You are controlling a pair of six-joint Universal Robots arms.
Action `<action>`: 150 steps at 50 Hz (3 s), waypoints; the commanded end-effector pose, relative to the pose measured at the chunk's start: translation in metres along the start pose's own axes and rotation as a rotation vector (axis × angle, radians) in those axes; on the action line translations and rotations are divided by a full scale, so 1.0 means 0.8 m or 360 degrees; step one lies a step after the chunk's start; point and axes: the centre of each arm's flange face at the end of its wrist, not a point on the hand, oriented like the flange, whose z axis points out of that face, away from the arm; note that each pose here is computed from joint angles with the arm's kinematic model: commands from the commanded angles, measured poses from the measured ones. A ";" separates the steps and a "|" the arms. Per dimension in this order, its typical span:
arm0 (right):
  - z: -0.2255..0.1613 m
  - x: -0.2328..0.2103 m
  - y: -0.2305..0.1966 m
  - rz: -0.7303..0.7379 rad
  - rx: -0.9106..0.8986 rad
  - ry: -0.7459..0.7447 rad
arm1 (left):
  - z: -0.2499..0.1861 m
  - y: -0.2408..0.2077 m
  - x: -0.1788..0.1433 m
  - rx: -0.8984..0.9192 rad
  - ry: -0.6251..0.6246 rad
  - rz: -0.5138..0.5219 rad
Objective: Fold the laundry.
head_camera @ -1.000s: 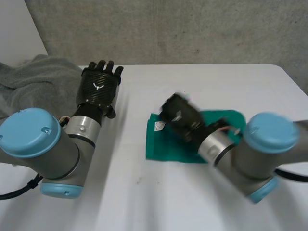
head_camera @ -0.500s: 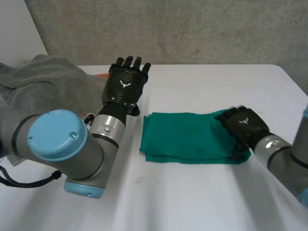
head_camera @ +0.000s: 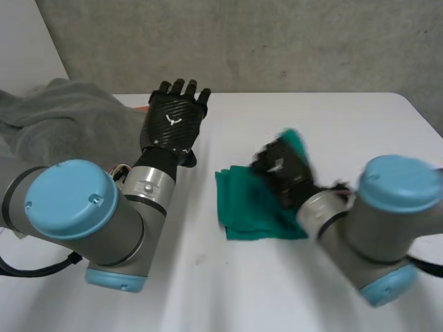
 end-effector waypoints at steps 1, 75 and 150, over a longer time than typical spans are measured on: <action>0.012 -0.061 -0.007 0.0035 0.0076 -0.0257 | 0.006 0.005 -0.010 -0.0015 -0.0048 -0.0025; -0.052 0.042 0.102 0.1500 -0.0612 0.0219 | -0.002 -0.056 0.043 -0.0219 0.1137 -0.0620; 0.025 0.360 0.396 0.1283 -0.0322 0.1532 | -0.008 -0.072 0.043 -0.0172 0.1170 -0.0659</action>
